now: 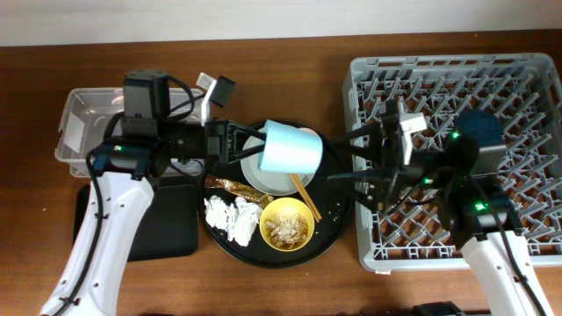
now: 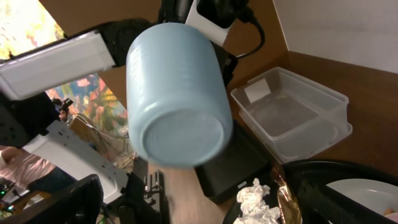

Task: Sort waste into correct bins and load items into the dishwasher rack
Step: 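Grasp the blue cup with the right gripper from the left gripper, then place the blue cup upside down in the dish rack with right gripper, then grasp the pink cup with the left gripper and lift it, then hand the pink cup from the left gripper to the right gripper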

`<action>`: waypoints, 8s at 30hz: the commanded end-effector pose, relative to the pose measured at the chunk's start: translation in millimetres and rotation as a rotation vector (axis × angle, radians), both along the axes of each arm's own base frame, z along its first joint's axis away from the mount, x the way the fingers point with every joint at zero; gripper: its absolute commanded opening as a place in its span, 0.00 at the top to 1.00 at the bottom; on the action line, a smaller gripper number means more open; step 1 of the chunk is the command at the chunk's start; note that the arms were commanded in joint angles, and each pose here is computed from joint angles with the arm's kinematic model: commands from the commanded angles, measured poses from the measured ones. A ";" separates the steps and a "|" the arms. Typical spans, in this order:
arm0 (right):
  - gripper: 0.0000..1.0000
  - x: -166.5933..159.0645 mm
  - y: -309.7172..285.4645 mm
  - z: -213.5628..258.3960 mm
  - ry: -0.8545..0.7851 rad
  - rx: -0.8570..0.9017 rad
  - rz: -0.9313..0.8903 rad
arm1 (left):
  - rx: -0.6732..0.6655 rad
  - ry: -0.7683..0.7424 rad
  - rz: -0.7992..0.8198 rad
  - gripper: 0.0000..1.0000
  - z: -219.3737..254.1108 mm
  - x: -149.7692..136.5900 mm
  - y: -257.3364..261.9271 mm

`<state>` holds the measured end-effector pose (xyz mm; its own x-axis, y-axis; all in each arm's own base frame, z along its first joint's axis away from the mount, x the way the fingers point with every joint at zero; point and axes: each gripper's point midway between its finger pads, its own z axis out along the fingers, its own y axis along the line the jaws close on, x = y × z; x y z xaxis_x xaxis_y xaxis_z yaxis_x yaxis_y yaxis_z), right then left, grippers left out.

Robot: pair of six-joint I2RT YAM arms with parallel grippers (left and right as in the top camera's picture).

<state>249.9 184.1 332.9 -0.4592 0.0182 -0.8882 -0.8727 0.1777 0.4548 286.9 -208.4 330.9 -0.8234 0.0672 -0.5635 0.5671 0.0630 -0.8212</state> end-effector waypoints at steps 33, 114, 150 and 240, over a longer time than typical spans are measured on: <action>0.22 -25.2 22.4 10.5 -0.115 0.026 0.182 | 0.049 -0.059 -0.085 0.99 -1.1 -24.4 -41.7; 0.43 168.0 -138.2 -191.2 0.487 -1.014 -1.014 | 0.848 0.157 0.639 0.80 -145.8 51.4 85.2; 0.02 106.1 -119.9 -62.7 0.423 -0.835 -0.934 | 0.769 -0.061 0.690 0.41 -129.2 87.2 9.2; 0.37 -0.3 25.0 12.9 0.154 -0.287 0.105 | 0.048 -0.031 -0.020 0.72 -12.1 7.9 -42.0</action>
<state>249.3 208.7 346.0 -0.5805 -0.2695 -0.7684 -0.8139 0.2210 0.5374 283.7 -250.6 319.6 -0.8179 0.1414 -0.5578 0.5666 0.0292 -0.8235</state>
